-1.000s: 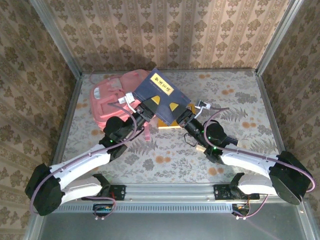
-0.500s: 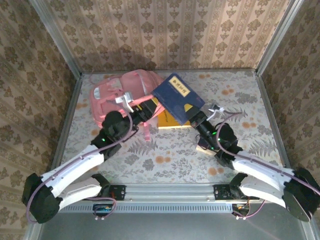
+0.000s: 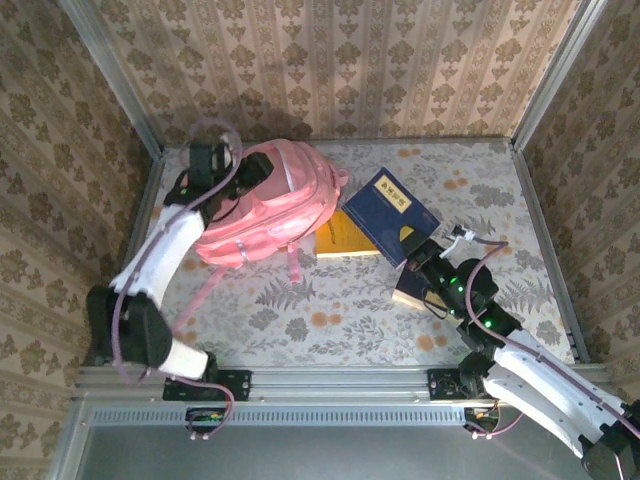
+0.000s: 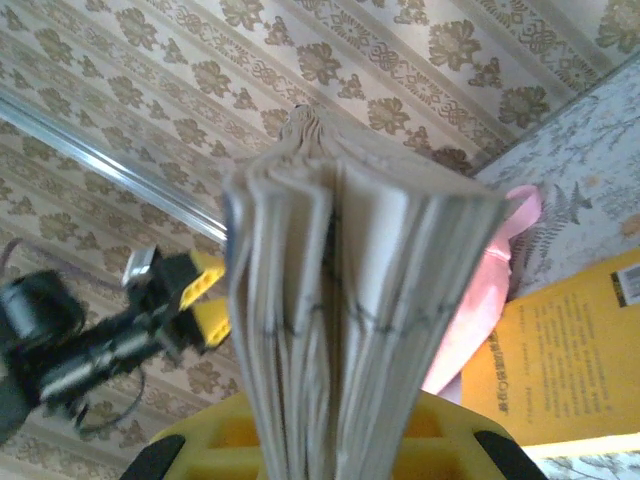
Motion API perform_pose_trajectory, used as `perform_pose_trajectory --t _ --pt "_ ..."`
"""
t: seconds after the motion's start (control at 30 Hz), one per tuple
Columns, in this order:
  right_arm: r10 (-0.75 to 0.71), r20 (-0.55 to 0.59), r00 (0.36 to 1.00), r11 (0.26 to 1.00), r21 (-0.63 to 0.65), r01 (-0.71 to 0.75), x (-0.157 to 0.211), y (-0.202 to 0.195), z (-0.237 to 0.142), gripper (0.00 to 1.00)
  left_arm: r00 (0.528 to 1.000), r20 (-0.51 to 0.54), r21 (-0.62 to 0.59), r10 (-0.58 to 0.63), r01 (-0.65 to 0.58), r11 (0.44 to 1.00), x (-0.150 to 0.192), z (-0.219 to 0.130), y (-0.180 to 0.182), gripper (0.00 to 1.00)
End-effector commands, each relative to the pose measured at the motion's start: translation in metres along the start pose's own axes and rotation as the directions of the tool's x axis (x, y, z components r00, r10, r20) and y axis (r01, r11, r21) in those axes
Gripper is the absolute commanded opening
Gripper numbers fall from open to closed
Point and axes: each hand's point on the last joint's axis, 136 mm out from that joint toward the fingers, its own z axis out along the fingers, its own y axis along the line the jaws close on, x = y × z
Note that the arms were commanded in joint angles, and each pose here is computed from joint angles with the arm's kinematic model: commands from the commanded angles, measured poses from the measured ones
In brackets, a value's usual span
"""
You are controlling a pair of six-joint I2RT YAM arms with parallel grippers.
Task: Pack the student bag
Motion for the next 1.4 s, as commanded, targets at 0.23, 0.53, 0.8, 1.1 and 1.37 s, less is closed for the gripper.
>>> perform_pose_trajectory --t 0.23,0.53,0.8,1.1,1.37 --pt "-0.131 -0.024 0.991 0.991 -0.01 0.131 -0.004 0.004 -0.014 0.0 0.987 -0.153 0.102 -0.058 0.075 0.992 -0.02 0.068 -0.004 0.55" --pt "-0.146 -0.052 0.988 0.989 0.004 0.147 0.006 -0.009 -0.013 0.0 0.977 -0.196 0.167 -0.089 0.123 0.978 -0.019 0.101 -0.003 0.49" --pt "-0.131 -0.066 0.989 0.991 0.013 0.132 0.011 -0.016 -0.011 0.0 0.966 -0.238 0.14 -0.103 0.139 0.98 -0.01 0.119 0.007 0.42" --pt "-0.129 -0.084 0.988 0.991 0.024 0.132 0.015 -0.021 -0.01 0.0 0.956 -0.287 0.1 -0.067 0.1 0.99 -0.001 0.134 0.01 0.25" --pt "-0.223 -0.175 0.959 0.96 0.133 0.248 0.012 -0.028 -0.008 0.0 0.95 -0.309 0.107 0.052 -0.02 0.994 0.001 0.104 -0.012 0.0"
